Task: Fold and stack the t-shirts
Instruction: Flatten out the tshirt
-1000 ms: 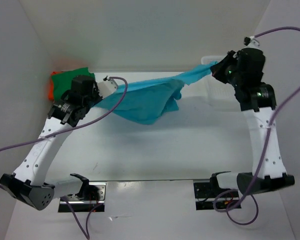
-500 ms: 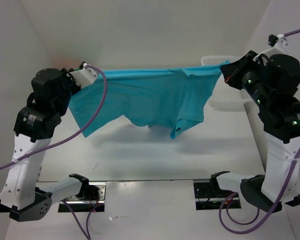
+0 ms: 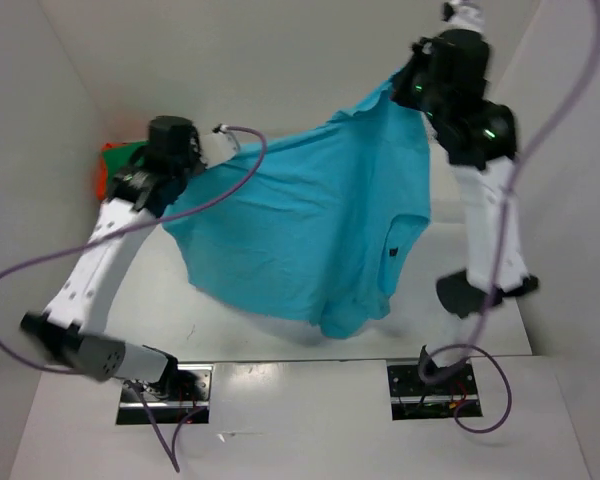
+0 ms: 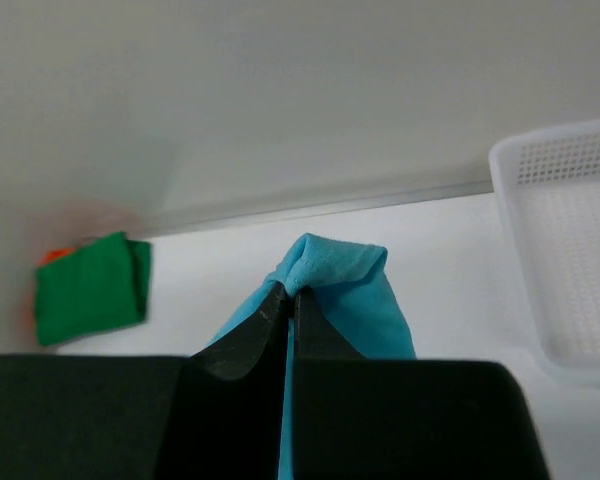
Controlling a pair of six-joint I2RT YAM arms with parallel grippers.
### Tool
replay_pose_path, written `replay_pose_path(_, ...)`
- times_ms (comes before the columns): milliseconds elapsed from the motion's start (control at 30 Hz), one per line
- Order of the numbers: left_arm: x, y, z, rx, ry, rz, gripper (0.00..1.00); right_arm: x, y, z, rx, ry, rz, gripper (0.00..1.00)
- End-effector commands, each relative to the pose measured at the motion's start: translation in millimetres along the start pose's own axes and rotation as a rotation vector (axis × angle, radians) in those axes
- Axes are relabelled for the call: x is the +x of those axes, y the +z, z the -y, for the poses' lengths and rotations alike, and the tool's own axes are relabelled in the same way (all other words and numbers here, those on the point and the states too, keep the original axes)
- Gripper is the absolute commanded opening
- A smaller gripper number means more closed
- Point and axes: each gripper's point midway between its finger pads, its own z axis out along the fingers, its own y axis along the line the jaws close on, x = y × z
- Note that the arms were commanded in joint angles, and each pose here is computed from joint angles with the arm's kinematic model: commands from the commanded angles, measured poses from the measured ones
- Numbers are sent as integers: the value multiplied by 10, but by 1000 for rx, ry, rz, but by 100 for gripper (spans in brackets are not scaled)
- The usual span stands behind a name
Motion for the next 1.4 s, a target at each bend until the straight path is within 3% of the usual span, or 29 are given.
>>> replay_pose_path(0,105,804,658,201,42,-101,2,951,1393,291,48,-59,-228,0)
replay_pose_path(67,140,1097,773,261,12,-115,4,1161,1800,427,-9,0,-280,0)
replay_pose_path(100,198,1360,972,315,15,-155,4,1604,2172,561,4,3,-354,0)
replay_pose_path(133,177,1496,851,289,-18,-150,5,1756,2310,574,-5,4,-371,2)
replay_pose_path(200,206,1891,995,323,-39,-177,6,1875,2502,634,-35,19,-374,47)
replay_pose_path(233,252,2008,978,329,-77,-194,10,2067,2620,691,-25,19,-400,60)
replay_pose_path(267,186,2211,902,311,-105,-194,32,2041,2610,660,-40,21,-396,73)
replay_pose_path(367,144,2351,842,329,-193,-197,71,1856,2470,671,-37,15,-383,100)
replay_pose_path(500,72,2082,683,314,-275,-150,100,1693,1965,835,57,-7,-442,100)
replay_pose_path(533,147,1883,715,324,-280,-162,100,1958,1856,978,113,-16,-531,100)
replay_pose_path(600,342,1683,803,330,-254,-213,100,2023,1468,976,197,-25,-569,100)
replay_pose_path(633,594,1456,1088,396,-221,-270,100,2640,1278,1312,328,-67,-704,100)
replay_pose_path(667,760,1338,1265,442,-161,-295,100,2473,986,1261,314,-51,-645,100)
replay_pose_path(700,932,1225,1466,484,-119,-319,100,2512,961,1249,290,-17,-593,100)
replay_pose_path(733,1096,1016,1471,465,-96,-329,100,3115,689,1471,355,54,-707,100)
replay_pose_path(800,1572,782,2083,590,-31,-431,100,3084,353,1448,341,147,-639,100)
replay_pose_path(833,1637,689,2230,637,-41,-444,100,3451,177,1572,405,179,-677,100)
replay_pose_path(867,1709,585,2391,698,-53,-471,100,3547,72,1589,422,198,-678,100)
replay_pose_path(1033,1854,616,2770,745,-160,-538,100,4235,-348,1759,497,322,-787,100)
replay_pose_path(1367,2115,751,3126,779,-216,-643,100,4990,-788,1720,553,487,-963,100)
